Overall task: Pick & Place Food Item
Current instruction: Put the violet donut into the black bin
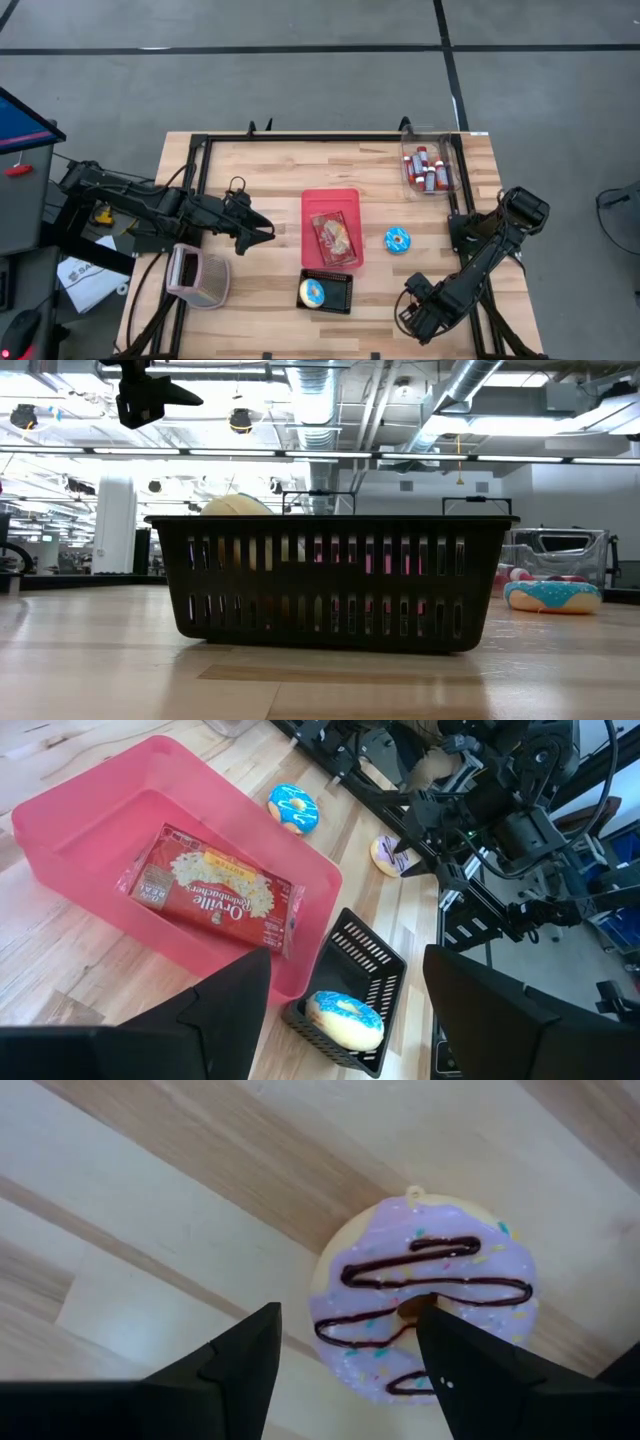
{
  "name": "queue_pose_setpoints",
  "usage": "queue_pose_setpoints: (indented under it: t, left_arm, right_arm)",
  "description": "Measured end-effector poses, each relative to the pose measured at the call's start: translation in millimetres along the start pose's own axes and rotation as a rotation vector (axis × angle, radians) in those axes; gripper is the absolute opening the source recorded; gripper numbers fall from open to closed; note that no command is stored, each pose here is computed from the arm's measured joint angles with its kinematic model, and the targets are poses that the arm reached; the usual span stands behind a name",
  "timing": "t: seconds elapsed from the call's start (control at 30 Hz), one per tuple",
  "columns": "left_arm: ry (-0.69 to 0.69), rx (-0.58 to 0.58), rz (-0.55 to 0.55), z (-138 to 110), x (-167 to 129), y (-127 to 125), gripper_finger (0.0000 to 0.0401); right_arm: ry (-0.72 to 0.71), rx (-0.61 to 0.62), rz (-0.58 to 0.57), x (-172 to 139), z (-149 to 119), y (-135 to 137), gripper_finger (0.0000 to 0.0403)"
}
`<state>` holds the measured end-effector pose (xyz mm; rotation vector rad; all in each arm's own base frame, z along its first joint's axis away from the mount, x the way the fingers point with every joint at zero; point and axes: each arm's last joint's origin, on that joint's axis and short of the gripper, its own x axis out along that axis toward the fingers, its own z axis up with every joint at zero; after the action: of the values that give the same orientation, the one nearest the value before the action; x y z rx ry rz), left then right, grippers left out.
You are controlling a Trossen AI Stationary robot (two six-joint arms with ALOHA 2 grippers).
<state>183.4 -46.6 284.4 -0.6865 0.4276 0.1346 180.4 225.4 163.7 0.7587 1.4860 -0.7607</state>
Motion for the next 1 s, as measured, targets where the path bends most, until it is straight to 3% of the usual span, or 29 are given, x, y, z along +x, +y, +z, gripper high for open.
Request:
queue_pose_setpoints:
  t: [0.53,1.0]
  left_arm:
    - [0.006,-0.001,-0.007,0,0,0,0.026]
    - [0.02,-0.003,-0.02,0,0,-1,0.026]
  right_arm:
    - [0.034,-0.009,0.064,13,-1,0,0.0226]
    - [0.017,-0.006,0.01,15,0,-6,0.0226]
